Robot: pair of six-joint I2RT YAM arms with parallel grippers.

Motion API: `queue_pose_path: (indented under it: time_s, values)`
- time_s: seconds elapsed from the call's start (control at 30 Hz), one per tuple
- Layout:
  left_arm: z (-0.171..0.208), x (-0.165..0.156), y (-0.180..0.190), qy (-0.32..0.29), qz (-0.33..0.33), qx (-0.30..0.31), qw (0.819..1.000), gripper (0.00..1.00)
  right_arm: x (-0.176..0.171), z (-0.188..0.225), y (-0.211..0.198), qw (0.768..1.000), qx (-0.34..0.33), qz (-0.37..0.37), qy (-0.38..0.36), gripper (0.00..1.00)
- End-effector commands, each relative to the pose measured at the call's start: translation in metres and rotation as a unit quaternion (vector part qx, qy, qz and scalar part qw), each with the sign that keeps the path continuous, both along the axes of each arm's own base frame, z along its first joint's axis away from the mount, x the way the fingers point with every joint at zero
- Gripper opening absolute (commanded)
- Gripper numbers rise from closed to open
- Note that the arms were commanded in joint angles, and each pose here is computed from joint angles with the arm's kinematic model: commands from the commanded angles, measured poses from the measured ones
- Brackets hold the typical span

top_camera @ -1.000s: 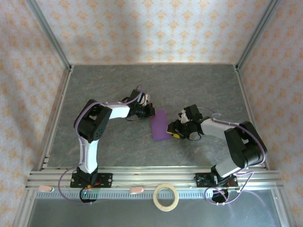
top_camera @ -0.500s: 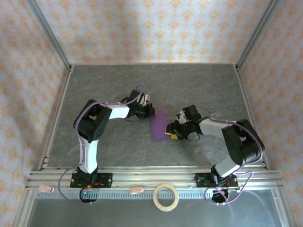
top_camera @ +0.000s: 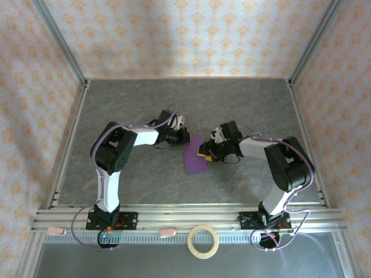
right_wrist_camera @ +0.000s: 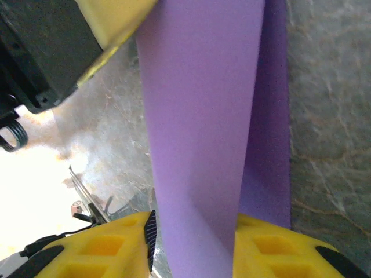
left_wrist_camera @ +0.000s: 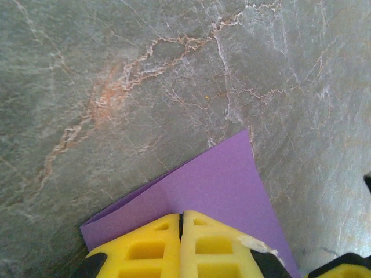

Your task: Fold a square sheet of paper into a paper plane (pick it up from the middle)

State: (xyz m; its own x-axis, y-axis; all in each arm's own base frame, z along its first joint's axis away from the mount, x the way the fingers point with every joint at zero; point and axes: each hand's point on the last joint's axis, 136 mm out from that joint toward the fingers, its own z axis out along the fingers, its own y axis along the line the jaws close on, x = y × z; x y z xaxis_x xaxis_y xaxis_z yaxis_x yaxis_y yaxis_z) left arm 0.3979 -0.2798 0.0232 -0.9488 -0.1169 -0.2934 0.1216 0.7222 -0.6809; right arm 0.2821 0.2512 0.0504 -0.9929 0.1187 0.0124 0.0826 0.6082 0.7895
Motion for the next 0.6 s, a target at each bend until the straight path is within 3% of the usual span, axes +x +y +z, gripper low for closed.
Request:
queue_pose_path:
  time_s: [0.0, 0.3, 0.5, 0.57]
  values:
    - [-0.02, -0.008, 0.005, 0.029, -0.009, 0.02, 0.999, 0.06, 0.013, 0.005, 0.004, 1.0, 0.015, 0.011, -0.02, 0.3]
    - [-0.013, -0.005, 0.001, 0.023, -0.013, 0.012, 1.0, 0.06, 0.014, -0.004, -0.004, 1.0, 0.01, 0.014, -0.017, 0.25]
    - [0.007, -0.001, -0.005, -0.001, -0.022, -0.006, 1.0, 0.09, 0.014, -0.007, -0.006, 1.0, 0.015, 0.012, -0.017, 0.09]
    - [0.024, 0.003, -0.008, -0.021, -0.024, -0.016, 0.999, 0.16, 0.013, -0.009, -0.007, 1.0, 0.012, 0.008, -0.015, 0.06]
